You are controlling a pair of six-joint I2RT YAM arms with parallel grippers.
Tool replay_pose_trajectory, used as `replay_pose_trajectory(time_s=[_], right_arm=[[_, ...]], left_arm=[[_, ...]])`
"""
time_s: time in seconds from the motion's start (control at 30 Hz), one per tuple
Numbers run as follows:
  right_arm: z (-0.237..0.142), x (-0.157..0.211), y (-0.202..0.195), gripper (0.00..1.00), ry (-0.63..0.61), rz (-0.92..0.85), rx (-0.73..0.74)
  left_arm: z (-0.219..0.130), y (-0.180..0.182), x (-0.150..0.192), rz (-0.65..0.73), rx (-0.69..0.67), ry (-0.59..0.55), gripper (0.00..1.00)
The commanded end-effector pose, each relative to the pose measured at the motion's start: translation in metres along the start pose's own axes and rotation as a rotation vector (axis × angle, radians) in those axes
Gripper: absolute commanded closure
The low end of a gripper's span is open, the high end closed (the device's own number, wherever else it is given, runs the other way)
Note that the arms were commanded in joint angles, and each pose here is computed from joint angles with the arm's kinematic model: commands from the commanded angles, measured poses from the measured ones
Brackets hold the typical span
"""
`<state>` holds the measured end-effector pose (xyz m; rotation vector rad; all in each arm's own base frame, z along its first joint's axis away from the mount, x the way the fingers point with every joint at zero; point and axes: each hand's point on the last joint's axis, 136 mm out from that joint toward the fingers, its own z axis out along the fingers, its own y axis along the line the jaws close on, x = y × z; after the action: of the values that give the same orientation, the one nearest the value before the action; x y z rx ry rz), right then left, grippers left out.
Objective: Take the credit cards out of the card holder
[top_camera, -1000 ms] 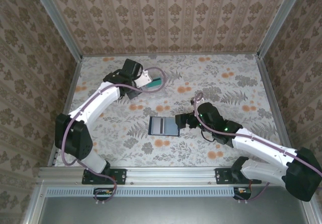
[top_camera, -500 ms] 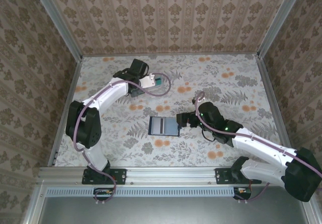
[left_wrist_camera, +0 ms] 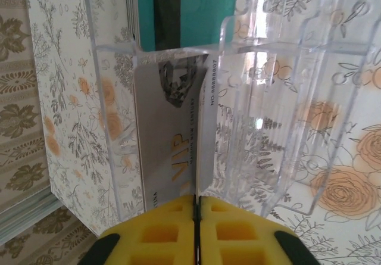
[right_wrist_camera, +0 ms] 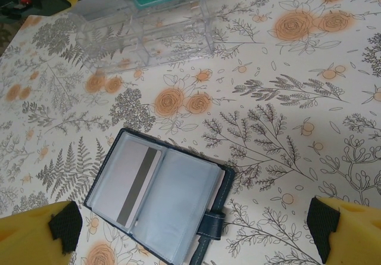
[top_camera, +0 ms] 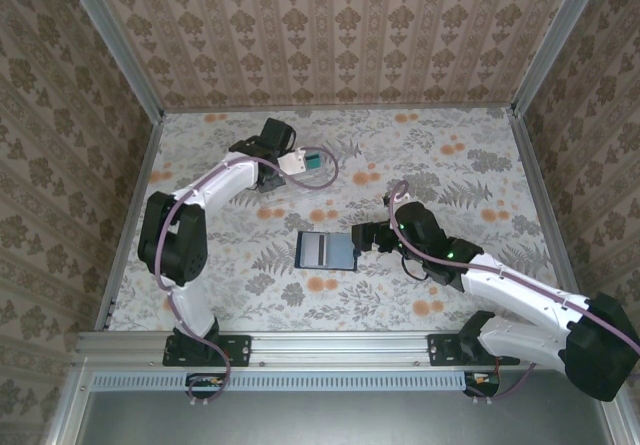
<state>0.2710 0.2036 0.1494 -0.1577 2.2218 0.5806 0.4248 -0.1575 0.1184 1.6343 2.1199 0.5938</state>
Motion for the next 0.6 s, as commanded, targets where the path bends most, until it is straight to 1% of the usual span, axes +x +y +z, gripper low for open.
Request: replay_pose_trajectory(time_s=[0.0,0.37,0.57], right_arm=[[0.003,0.006,-0.002,0.00,0.013,0.015,-0.006],[0.005,0.007,-0.001,0.00,0.020,0.018,-0.015],[0.006,0.008,-0.001,0.00,0.025,0.018,-0.018]], left_arm=[[0.004,0.015,0.004,-0.010,-0.049,0.025,0.78],[0.000,0.047,0.007,-0.048,-0.173,0.064,0.77],[-0.001,0.047,0.006,-0.068,-0.169,0.059,0.77]])
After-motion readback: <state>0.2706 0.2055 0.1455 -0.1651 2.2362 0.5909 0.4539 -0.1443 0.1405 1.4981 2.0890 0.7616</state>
